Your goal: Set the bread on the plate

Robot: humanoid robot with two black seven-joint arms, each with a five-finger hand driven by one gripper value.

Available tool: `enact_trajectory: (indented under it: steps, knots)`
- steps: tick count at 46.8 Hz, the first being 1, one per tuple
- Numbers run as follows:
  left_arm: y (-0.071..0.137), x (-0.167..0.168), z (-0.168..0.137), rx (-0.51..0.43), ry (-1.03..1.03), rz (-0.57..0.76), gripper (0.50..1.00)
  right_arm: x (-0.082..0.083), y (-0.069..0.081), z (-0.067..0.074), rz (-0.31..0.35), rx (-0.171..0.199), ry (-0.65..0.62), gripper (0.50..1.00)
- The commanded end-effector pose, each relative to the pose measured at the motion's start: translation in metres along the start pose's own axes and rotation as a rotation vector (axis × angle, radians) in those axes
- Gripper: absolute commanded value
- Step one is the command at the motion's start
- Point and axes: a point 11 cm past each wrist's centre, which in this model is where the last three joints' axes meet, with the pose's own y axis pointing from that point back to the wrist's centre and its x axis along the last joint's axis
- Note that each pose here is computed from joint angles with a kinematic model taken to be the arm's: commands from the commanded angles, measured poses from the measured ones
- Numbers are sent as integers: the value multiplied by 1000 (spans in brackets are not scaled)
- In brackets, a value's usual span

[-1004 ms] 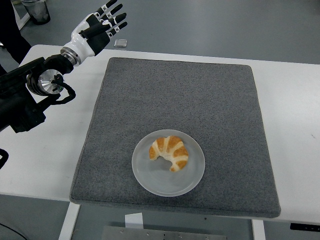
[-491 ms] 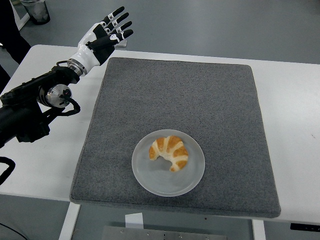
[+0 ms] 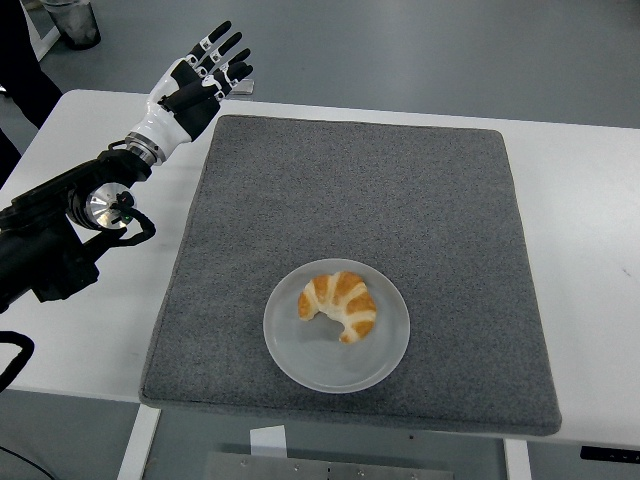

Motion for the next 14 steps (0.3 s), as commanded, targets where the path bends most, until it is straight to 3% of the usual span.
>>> enact_trajectory:
  steps: [1,14]
  knots:
    - [0,1,1,1,-5,2,992,0,0,0,0,0,0,952]
    - [3,3,-3,6,-2,8,992,0,0,0,0,0,0,952]
